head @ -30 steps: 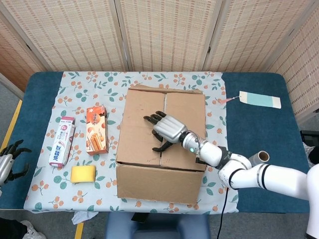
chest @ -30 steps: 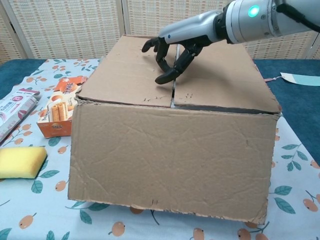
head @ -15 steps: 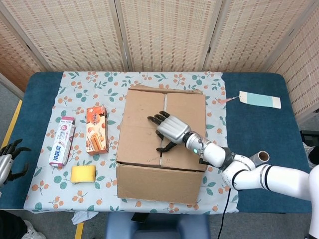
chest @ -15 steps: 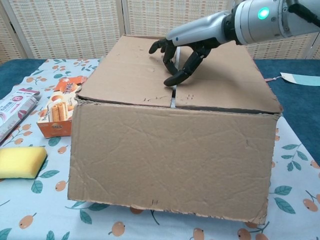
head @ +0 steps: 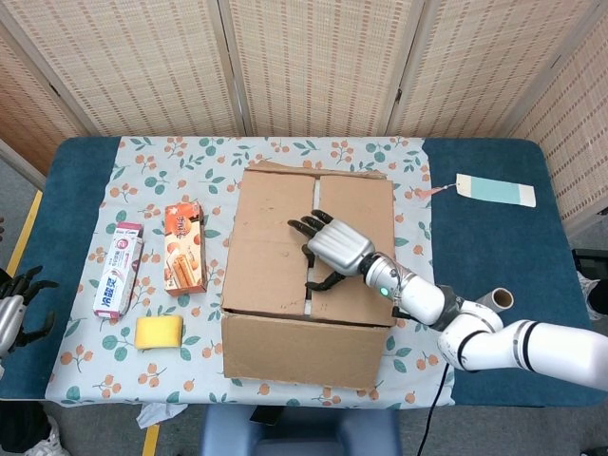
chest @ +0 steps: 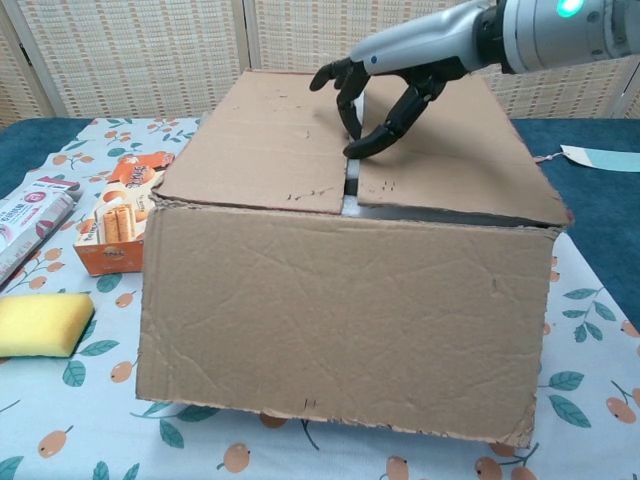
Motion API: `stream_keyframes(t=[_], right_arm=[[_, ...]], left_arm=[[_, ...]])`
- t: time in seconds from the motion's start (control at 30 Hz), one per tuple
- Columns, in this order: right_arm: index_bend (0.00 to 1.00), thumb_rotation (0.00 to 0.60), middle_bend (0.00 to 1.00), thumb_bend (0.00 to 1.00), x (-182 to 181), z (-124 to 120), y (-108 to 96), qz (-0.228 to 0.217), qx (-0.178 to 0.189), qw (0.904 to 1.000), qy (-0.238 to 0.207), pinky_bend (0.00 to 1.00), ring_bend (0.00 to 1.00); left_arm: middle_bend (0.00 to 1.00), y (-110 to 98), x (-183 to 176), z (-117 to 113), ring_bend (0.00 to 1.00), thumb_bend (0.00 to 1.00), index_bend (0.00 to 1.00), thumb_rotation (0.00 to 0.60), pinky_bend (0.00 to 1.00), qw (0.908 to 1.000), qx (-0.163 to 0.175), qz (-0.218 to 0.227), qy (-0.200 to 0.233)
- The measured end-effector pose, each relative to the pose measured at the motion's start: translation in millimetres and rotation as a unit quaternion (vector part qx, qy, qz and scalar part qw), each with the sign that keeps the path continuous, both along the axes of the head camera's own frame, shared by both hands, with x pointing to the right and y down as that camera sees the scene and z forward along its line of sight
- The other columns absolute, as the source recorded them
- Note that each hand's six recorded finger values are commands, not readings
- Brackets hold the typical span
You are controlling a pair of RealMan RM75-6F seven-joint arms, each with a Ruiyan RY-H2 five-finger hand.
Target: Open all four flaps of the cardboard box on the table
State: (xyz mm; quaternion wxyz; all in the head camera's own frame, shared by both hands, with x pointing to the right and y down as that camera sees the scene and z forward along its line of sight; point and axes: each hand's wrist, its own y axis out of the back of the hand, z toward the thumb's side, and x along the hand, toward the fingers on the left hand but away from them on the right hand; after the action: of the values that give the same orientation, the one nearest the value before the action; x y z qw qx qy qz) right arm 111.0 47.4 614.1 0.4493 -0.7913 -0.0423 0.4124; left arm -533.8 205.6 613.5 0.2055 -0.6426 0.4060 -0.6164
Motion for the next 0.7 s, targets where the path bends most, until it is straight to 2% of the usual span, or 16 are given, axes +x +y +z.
stream_keyframes(t=[0.4, 0.7], right_arm=[[0.50, 0.288, 0.00, 0.35, 26, -45, 1, 0.032, 0.022, 0.9991, -0.014, 0.00, 0.00], [0.50, 0.289, 0.00, 0.35, 68, -99, 14, 0.077, 0.077, 0.9940, -0.010, 0.00, 0.00]], left_arm=[[0.08, 0, 3, 2, 0.04, 0.57, 0.26, 0.600, 0.00, 0.9999, -0.001, 0.008, -0.006], [0.08, 1, 13, 1, 0.04, 0.57, 0.23, 0.600, 0.00, 0.9988, 0.013, 0.038, -0.029]])
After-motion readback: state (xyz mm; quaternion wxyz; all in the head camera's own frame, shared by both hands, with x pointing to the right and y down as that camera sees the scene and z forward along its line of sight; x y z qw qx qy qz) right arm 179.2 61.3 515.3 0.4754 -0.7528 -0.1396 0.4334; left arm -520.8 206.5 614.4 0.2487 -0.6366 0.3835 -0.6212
